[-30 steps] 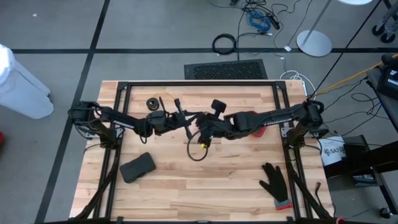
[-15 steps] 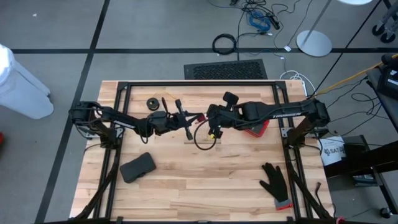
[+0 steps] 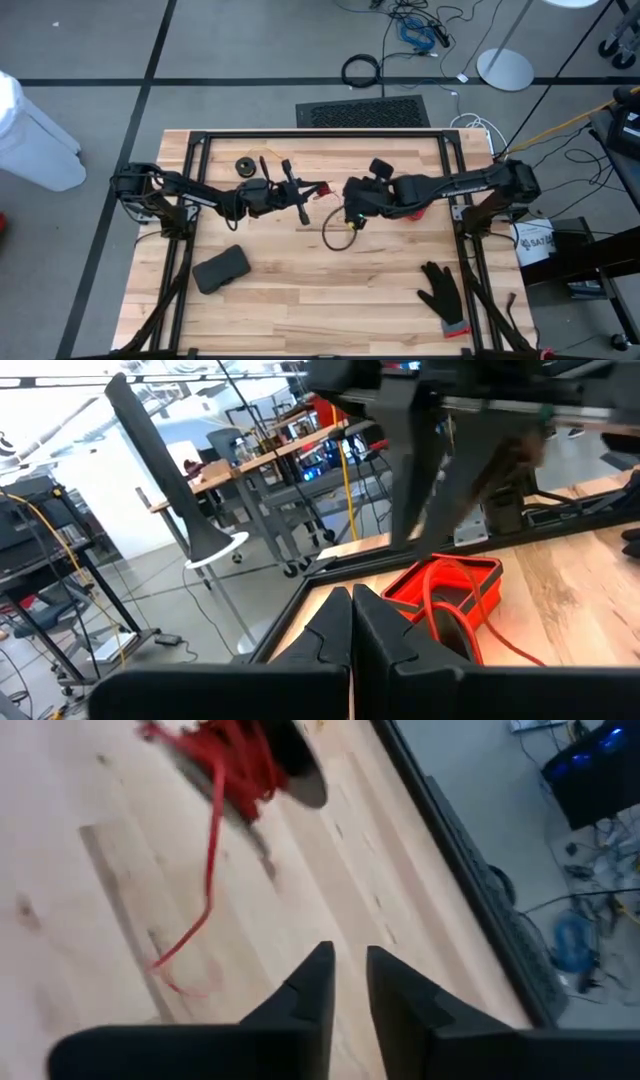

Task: Coil cords
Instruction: Coil the red wire onto the black spool

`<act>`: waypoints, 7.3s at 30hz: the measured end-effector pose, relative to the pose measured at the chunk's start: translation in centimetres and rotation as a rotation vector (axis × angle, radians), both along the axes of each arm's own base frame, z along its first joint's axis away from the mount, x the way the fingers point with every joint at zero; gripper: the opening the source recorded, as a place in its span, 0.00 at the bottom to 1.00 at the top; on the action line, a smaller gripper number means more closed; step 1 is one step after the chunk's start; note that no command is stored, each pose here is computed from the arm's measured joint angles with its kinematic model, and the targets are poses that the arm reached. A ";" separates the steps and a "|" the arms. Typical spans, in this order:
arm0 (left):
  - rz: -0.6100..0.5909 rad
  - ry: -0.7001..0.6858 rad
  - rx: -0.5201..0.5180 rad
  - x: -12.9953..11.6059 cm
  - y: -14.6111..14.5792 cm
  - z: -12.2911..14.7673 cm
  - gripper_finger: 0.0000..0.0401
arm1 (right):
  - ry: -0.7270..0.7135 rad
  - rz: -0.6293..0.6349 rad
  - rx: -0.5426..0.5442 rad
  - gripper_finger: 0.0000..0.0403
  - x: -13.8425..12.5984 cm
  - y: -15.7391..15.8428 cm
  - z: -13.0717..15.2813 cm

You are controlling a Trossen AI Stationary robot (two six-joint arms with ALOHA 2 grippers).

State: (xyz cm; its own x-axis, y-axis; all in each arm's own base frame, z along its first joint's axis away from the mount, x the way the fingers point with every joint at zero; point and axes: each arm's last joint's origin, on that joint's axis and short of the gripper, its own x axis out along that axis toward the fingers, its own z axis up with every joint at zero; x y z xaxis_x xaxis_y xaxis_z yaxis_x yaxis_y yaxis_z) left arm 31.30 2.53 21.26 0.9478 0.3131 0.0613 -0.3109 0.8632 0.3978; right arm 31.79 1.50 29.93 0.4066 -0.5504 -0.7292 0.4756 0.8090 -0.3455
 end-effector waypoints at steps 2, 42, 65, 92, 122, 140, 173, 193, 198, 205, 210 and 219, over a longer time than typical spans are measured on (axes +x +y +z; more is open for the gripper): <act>0.000 0.001 0.000 0.0 0.0 0.0 0.00 | -0.045 0.005 0.012 0.16 -0.7 0.6 -0.9; -0.006 -0.069 -0.050 0.0 0.0 0.5 0.00 | -0.708 0.340 -0.179 0.23 0.2 3.1 -6.9; -0.025 -0.098 -0.048 0.0 -0.4 0.8 0.00 | -0.773 0.301 -0.161 0.23 0.5 1.6 -6.4; -0.025 -0.072 -0.041 0.0 -0.5 0.6 0.00 | -0.677 0.198 -0.278 0.23 -0.2 3.8 -6.8; -0.031 -0.097 -0.048 0.1 -0.6 0.9 0.00 | -0.789 0.307 -0.189 0.23 0.6 1.9 -5.9; -0.048 -0.070 -0.047 0.1 -0.6 0.7 0.00 | -0.521 0.321 -0.315 0.23 6.0 3.0 -5.4; -0.055 -0.065 -0.040 0.2 -0.9 0.7 0.00 | -0.380 0.056 -0.264 0.23 0.1 6.3 -4.1; -0.056 -0.072 -0.045 0.2 -0.9 0.7 0.00 | -0.325 0.012 -0.206 0.06 -0.3 5.3 -5.0; -0.057 -0.070 -0.045 0.2 -0.9 0.7 0.00 | -0.325 0.054 -0.080 0.12 -0.9 6.7 -6.0; -0.057 -0.071 -0.045 0.1 -0.9 0.7 0.00 | -0.469 0.098 -0.030 0.24 -1.4 7.6 -8.8; -0.057 -0.071 -0.045 0.1 -0.9 0.7 0.00 | -0.587 0.084 -0.004 0.31 -1.8 7.1 -10.5; -0.057 -0.071 -0.045 0.2 -0.9 0.7 0.00 | -0.671 0.068 -0.027 0.31 -1.8 5.5 -10.9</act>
